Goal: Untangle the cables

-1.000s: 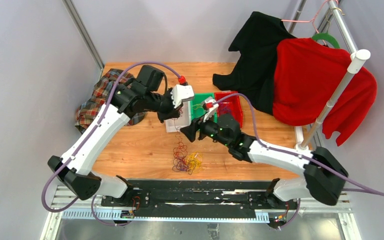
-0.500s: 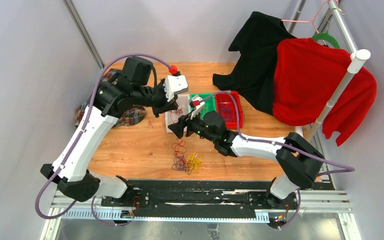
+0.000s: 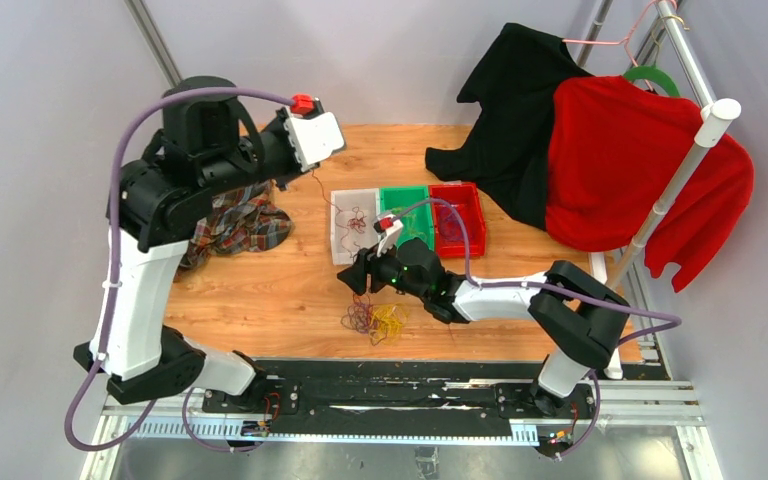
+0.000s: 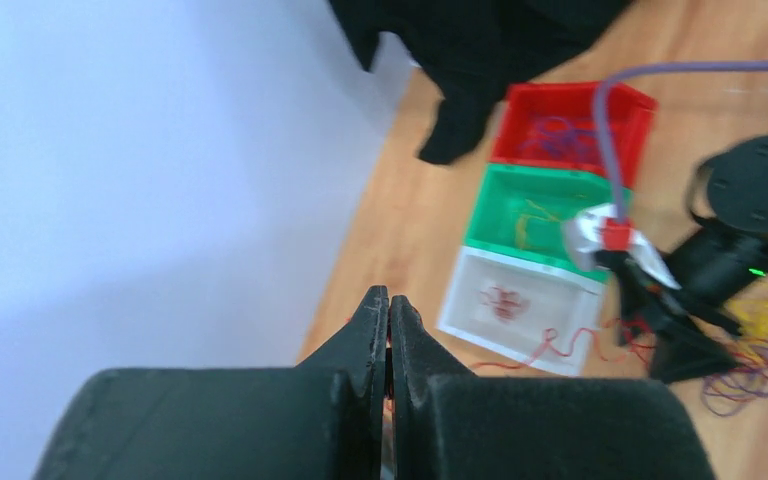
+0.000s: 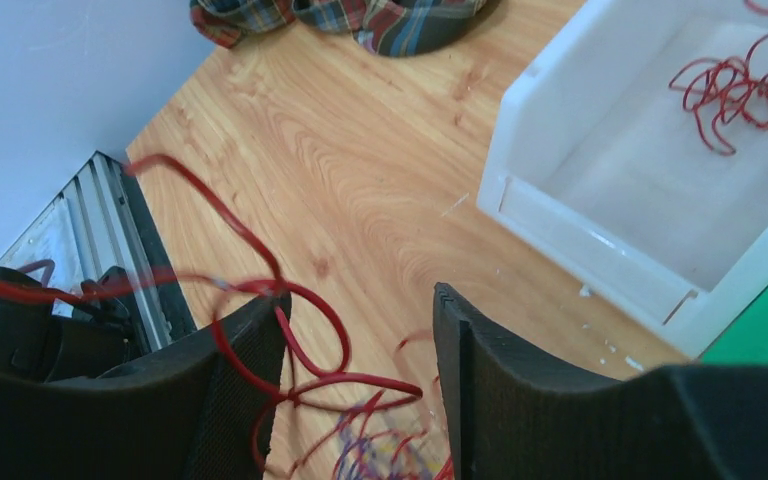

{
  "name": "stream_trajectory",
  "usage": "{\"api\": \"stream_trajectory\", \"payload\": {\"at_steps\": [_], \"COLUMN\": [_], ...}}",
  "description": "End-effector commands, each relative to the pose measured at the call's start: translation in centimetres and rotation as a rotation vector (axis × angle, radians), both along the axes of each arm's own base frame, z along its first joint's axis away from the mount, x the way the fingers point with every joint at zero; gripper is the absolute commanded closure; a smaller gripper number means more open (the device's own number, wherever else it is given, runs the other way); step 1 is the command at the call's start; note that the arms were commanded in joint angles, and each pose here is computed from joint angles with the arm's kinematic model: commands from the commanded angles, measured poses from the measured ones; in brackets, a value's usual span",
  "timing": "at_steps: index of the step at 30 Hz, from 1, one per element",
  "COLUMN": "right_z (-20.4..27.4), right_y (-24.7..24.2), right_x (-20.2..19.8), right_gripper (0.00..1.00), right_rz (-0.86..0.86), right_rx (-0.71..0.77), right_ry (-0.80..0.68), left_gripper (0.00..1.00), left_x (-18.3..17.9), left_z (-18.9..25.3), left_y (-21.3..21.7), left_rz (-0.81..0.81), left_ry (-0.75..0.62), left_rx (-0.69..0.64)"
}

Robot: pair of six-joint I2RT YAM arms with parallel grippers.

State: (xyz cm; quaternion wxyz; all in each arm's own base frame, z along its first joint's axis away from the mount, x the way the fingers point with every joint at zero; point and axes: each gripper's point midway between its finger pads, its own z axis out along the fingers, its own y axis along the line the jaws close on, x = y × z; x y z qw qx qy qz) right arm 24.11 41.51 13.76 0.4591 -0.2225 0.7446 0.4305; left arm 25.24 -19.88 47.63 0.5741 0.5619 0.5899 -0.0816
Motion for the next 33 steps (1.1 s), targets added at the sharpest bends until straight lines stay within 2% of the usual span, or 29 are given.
{"api": "stream_trajectory", "payload": {"at_steps": [1, 7, 12, 17, 19, 21, 23, 28, 33], "right_z": [-1.6, -3.5, -4.8, -6.0, -6.6, -7.3, -7.9, -9.0, -6.9], "right_y": [0.1, -0.5, -1.9, -2.9, -3.4, -4.1, -4.8, -6.5, -6.7], "right_x": [-1.1, -2.0, -2.2, -2.6, -2.6, -2.8, -2.9, -3.3, -3.4], "right_gripper": [0.49, 0.58, 0.59, 0.6, 0.73, 0.95, 0.99, 0.99, 0.99], "right_rz": [-0.003, -0.01, -0.045, -0.065, -0.083, -0.104, -0.134, -0.177, -0.159], "right_rx": [0.002, -0.028, -0.056, -0.076, -0.085, -0.096, -0.103, -0.118, -0.093], "right_ry": [0.053, 0.095, 0.117, 0.139, 0.151, 0.168, 0.198, 0.221, 0.172], "left_gripper": [1.0, 1.0, 1.0, 1.0, 1.0, 1.0, 1.0, 1.0, 1.0], "left_x": [1.4, 1.4, 2.0, 1.5, 1.2, 1.0, 0.9, 1.0, 2.7], "left_z": [5.2, 10.4, 13.6, 18.9, 20.5, 22.0, 23.1, 24.9, 19.2], "left_y": [2.2, 4.4, 6.4, 8.6, 9.3, 9.9, 10.4, 10.9, 7.7], "left_rz": [0.089, 0.173, 0.274, 0.394, 0.437, 0.478, 0.522, 0.577, 0.415], "left_ry": [-0.238, -0.456, -0.633, -0.867, -0.933, -0.987, -1.038, -1.095, -0.866], "left_rx": [0.035, 0.014, 0.047, 0.01, -0.002, -0.025, -0.036, -0.076, -0.081]}}
